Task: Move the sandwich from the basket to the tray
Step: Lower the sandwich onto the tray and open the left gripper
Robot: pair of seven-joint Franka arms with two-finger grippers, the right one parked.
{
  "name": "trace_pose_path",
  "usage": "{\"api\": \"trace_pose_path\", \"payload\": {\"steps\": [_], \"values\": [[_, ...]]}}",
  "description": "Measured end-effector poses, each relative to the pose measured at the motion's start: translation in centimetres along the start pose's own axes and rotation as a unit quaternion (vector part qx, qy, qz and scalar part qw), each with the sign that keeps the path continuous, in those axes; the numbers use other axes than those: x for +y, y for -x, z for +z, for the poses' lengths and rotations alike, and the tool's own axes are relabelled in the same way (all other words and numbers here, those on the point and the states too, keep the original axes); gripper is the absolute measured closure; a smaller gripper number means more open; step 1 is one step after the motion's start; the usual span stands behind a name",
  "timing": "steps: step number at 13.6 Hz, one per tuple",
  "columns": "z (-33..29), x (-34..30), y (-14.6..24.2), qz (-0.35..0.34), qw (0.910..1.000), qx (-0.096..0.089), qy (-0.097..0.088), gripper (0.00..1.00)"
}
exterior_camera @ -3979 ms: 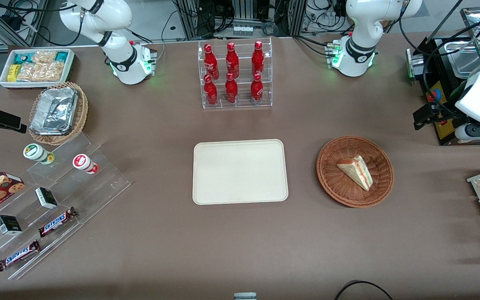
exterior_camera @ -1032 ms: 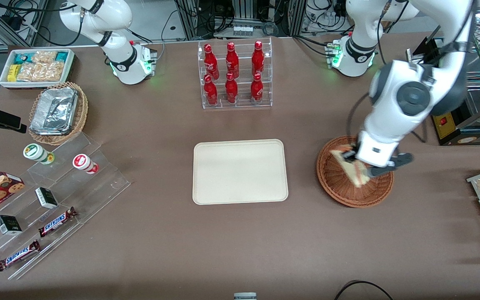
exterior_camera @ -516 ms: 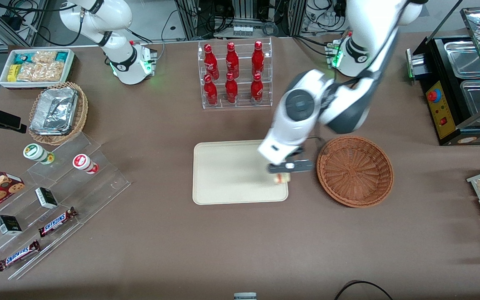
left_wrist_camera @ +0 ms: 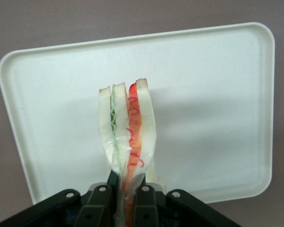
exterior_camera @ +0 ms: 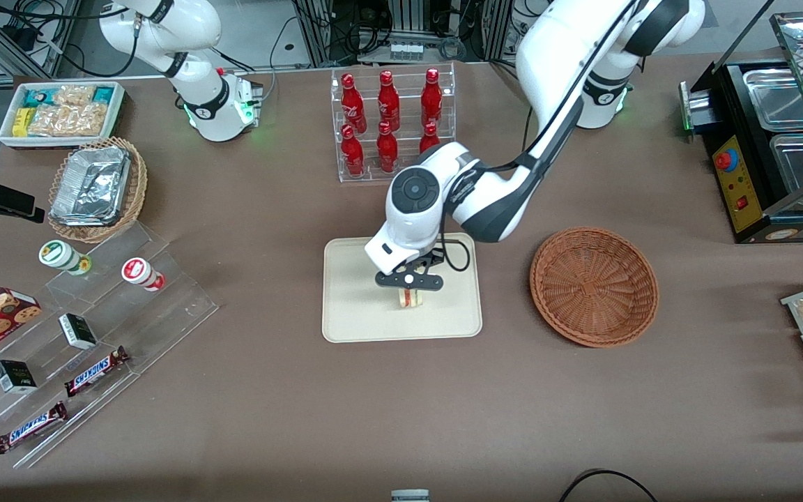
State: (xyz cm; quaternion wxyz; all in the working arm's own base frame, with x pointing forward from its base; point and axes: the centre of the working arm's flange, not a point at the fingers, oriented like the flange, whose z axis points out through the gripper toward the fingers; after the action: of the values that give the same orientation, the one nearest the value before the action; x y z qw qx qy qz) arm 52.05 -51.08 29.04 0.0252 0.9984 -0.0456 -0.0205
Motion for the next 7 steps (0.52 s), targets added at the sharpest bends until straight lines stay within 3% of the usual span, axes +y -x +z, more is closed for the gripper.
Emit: {"api": "trace_pose_path", "payload": {"steps": [7], "values": [[5.2, 0.9, 0.0, 0.004, 1.0, -0.003, 0.007, 0.84]]}}
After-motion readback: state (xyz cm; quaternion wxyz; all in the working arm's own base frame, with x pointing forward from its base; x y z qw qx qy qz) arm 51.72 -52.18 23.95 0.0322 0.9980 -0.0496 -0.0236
